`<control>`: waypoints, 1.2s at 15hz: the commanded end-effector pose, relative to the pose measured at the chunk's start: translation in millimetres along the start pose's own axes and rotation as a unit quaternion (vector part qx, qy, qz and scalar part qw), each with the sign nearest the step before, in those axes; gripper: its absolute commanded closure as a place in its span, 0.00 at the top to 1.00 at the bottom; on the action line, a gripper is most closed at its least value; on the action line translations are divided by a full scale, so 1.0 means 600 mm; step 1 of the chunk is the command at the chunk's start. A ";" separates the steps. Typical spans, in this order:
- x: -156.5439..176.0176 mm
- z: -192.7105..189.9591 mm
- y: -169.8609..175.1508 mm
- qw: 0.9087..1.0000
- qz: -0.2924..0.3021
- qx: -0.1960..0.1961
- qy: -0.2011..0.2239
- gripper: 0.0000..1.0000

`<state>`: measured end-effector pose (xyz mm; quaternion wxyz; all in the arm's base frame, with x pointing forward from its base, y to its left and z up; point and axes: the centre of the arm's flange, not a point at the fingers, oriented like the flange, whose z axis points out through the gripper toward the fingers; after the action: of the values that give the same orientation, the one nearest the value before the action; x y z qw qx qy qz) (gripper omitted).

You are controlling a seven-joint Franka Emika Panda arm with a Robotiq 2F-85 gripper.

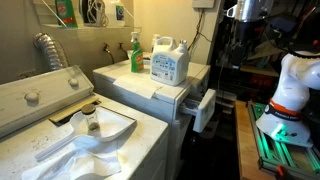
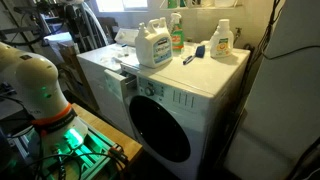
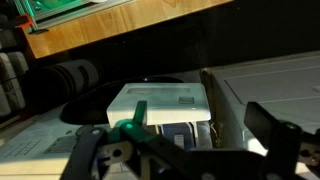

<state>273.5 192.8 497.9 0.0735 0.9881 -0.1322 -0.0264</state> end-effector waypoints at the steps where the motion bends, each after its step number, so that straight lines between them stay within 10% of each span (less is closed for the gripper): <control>1: 0.000 0.000 0.000 1.000 0.000 0.000 0.000 1.00; 12: 0.049 0.038 0.035 1.000 0.023 0.001 -0.013 1.00; 18: 0.109 0.157 0.119 0.995 -0.006 0.002 -0.097 1.00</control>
<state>305.2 124.5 448.7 0.0677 0.9810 -0.1620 -0.0822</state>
